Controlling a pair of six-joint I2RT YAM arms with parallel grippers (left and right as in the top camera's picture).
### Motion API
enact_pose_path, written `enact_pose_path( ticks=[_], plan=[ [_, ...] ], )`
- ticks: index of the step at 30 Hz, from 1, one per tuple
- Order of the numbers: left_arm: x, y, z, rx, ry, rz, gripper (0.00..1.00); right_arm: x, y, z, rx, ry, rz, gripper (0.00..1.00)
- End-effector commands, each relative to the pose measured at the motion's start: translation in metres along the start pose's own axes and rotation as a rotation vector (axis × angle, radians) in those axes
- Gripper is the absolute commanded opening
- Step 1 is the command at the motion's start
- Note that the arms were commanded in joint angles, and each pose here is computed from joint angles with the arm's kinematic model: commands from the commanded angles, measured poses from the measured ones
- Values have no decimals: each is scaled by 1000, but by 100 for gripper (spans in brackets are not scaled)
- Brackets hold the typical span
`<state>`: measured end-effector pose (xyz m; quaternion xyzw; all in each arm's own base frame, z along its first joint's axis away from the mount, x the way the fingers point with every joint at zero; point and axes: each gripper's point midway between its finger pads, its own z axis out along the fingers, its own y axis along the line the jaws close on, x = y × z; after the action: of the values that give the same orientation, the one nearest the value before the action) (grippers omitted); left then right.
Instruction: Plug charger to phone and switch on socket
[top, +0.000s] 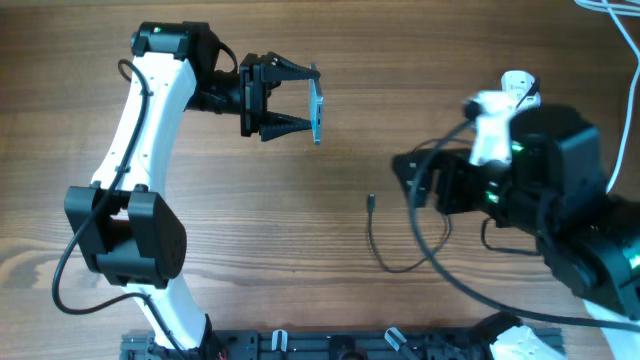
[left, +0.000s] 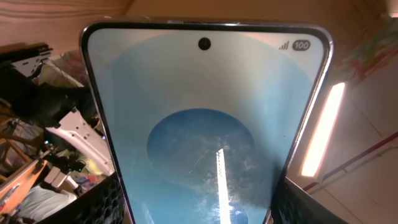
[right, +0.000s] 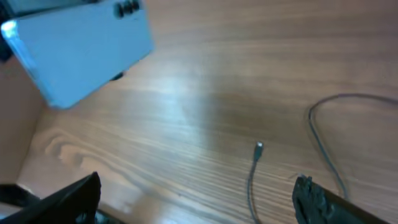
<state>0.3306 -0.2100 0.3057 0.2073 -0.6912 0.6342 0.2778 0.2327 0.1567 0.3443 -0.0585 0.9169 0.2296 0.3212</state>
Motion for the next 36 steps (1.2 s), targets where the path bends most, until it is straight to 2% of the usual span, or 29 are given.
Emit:
enact_pose_path(
  ticks=[1,6,10,14,17,20,26,30,36],
  plan=[
    [20,-12,2,38,28,55,64,-19,23,7,108,-46,-111,96],
    [21,-12,3,37,29,56,64,-18,77,32,85,-33,-203,97],
    [19,-12,3,34,27,75,64,-21,86,51,157,-59,-211,97],
    [17,-13,3,35,27,111,64,-26,101,55,115,-93,-202,97],
    [17,-13,3,32,26,112,63,-43,104,56,128,-174,-183,90],
    [17,-13,3,32,26,112,63,-55,103,60,165,-230,-174,89],
    [17,-13,3,32,26,108,62,-58,102,88,230,-237,-181,84],
    [17,-13,3,32,25,109,63,-62,102,91,238,-258,-160,70],
    [17,-13,3,32,26,109,63,-63,101,90,246,-263,-152,56]
  ],
)
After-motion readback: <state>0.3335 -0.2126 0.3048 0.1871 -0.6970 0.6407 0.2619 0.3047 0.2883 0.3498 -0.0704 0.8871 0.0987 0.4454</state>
